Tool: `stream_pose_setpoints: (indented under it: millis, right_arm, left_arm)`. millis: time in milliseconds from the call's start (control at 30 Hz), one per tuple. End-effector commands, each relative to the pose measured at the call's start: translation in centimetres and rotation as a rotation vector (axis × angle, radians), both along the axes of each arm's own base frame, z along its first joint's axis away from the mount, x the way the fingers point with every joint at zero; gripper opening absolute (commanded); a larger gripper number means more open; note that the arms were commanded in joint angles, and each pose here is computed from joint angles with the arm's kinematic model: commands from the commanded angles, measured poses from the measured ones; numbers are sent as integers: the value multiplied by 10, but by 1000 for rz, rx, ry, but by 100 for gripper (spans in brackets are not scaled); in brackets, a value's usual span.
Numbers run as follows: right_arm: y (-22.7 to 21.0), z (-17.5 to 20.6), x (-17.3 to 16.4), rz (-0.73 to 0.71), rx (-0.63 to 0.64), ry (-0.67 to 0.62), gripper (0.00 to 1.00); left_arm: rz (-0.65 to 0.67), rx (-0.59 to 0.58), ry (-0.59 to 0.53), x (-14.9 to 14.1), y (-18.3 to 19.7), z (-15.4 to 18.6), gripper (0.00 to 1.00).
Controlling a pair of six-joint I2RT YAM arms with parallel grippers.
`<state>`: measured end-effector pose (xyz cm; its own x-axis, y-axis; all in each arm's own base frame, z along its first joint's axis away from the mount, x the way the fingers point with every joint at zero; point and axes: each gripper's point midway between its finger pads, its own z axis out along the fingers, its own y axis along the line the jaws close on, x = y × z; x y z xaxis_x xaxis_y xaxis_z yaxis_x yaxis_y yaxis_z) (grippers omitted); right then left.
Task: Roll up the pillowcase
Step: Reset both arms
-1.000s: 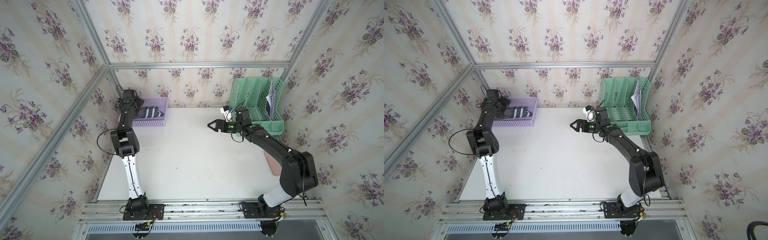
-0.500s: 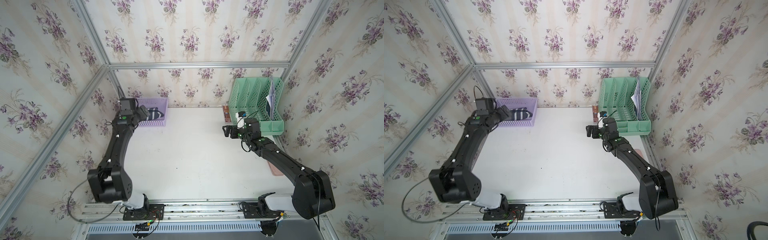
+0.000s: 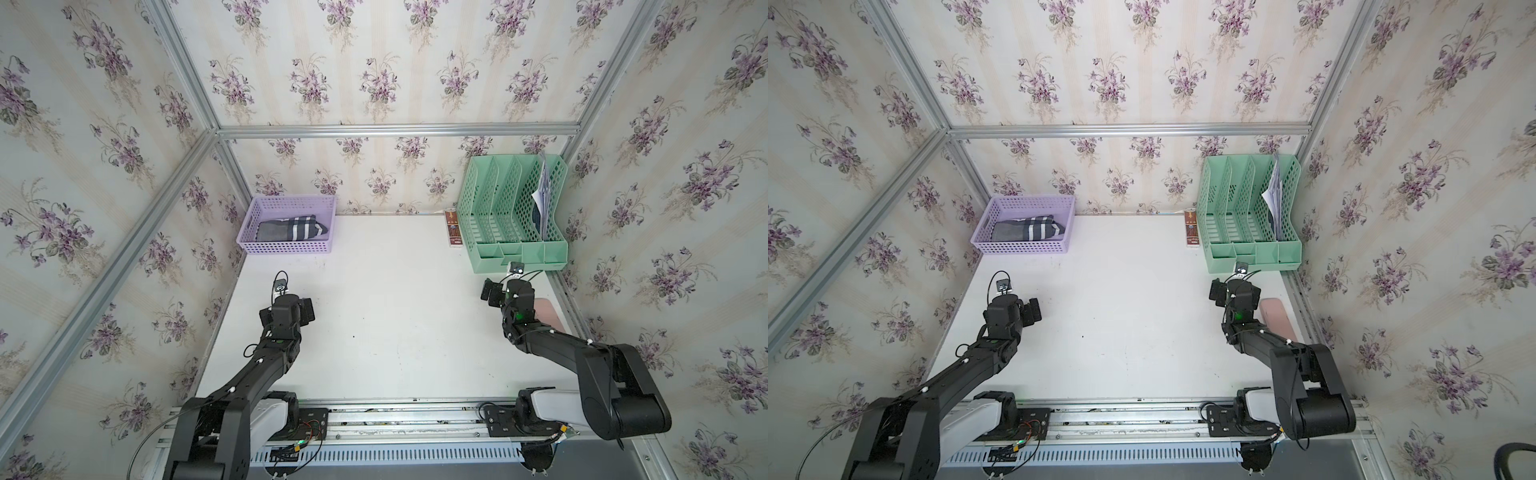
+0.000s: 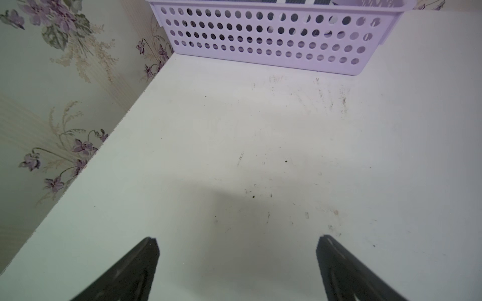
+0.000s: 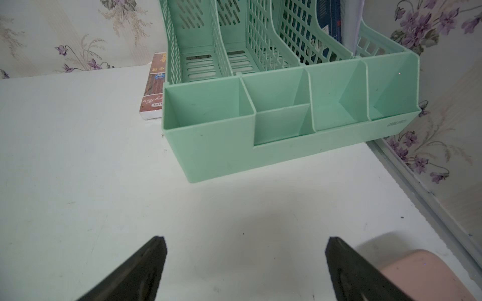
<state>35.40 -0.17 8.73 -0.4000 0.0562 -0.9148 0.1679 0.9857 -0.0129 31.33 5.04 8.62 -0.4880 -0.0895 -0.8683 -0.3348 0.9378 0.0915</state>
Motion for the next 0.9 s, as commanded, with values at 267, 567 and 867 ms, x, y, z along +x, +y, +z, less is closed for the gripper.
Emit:
stream_pose_setpoints:
  millis: [267, 567, 867]
  right_arm:
    - [24, 50, -4, 184, -44, -384, 100]
    - [9, 42, 14, 97, -20, -323, 100]
    - [6, 34, 23, 133, 31, -280, 100]
  left_arm:
    - [-258, 124, -288, 41, -37, 33, 99]
    - [-186, 87, -72, 78, -24, 6, 99]
    - [-183, 92, -82, 79, -23, 7, 99]
